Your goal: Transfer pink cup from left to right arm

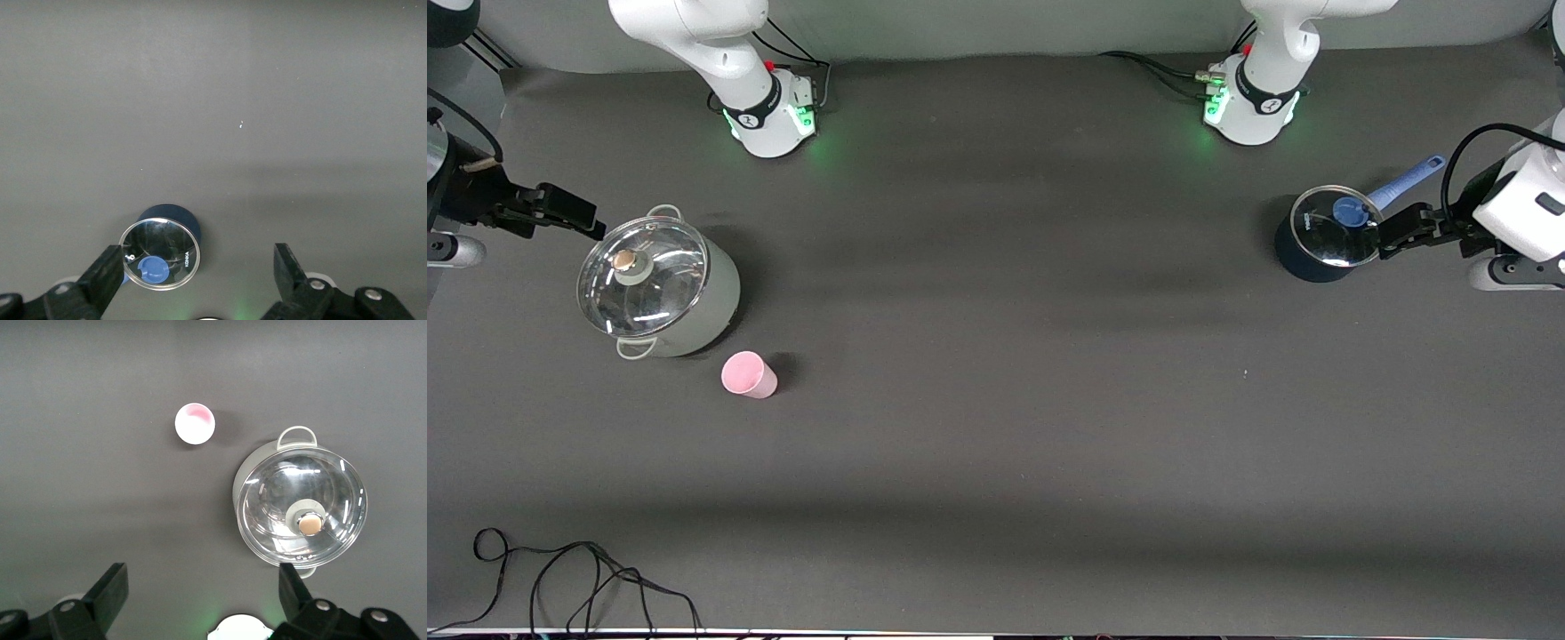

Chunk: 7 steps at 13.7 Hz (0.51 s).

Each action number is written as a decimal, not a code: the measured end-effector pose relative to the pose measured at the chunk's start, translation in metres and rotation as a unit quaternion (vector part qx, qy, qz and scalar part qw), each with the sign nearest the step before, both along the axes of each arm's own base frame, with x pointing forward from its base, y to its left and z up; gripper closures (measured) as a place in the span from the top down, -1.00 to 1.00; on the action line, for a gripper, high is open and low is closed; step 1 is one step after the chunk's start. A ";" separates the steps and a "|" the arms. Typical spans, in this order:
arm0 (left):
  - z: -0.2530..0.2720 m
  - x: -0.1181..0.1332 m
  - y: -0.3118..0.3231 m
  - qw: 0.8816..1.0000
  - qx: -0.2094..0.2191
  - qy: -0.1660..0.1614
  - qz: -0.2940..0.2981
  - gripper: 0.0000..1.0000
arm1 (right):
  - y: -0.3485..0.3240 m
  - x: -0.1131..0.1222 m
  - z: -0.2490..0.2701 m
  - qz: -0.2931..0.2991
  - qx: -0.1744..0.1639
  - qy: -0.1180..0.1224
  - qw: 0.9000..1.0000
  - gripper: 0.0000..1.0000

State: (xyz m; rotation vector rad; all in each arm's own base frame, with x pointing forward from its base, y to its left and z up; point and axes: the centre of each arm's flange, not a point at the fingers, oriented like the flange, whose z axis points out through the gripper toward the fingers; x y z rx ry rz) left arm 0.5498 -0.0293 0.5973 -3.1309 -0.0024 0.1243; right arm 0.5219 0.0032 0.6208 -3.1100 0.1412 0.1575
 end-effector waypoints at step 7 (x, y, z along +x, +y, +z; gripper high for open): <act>0.003 0.000 0.001 1.000 -0.003 -0.001 0.001 1.00 | 0.005 0.001 -0.006 0.005 0.000 0.003 1.000 1.00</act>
